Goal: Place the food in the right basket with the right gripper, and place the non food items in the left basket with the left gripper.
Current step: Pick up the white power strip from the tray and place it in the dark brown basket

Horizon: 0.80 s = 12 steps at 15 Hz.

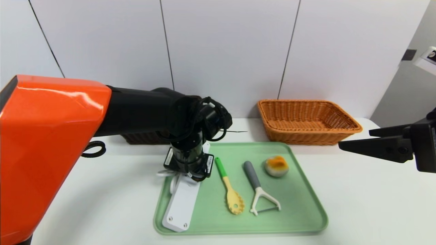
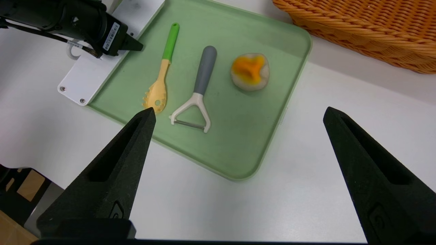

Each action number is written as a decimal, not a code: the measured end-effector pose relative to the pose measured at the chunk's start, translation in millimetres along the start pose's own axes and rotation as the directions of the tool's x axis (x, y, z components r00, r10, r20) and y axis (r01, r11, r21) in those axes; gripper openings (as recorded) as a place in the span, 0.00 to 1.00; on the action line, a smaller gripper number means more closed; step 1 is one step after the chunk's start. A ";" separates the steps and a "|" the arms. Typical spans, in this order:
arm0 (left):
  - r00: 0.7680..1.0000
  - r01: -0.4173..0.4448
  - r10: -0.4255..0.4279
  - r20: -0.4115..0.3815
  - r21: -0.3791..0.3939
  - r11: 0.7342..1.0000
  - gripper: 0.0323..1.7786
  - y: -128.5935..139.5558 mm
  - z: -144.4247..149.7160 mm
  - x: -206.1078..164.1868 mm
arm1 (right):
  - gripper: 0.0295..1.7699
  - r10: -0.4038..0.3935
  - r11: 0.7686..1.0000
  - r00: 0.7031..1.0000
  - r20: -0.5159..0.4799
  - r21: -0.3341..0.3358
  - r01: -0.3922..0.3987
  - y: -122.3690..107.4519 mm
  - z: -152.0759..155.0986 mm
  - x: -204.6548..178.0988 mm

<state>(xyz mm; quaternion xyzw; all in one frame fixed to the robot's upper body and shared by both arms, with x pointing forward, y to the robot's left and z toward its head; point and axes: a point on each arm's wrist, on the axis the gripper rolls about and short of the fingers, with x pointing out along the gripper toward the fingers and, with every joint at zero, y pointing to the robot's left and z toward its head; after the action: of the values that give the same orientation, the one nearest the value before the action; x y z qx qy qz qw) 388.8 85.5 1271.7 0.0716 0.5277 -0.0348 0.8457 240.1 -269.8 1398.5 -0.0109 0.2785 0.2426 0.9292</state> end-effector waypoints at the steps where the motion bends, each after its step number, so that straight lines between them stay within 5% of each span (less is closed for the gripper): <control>1: 1.000 0.002 -0.002 0.004 0.000 1.000 0.63 0.6 0.1 -1.9 | 0.96 0.000 1.000 1.000 0.001 0.000 0.000 0.0 0.2 -0.1; 12: 0.994 0.054 -0.053 0.100 -0.004 0.999 0.56 18.5 0.3 -53.2 | 0.96 0.002 1.000 1.000 0.007 -0.001 -0.002 0.2 1.3 -1.1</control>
<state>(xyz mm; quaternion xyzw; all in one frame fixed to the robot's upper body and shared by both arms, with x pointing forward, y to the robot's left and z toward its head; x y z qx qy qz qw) 368.1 102.8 1321.0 0.0528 0.4869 -0.0593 0.8699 239.8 -269.9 1400.1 -0.0104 0.2750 0.2436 0.9300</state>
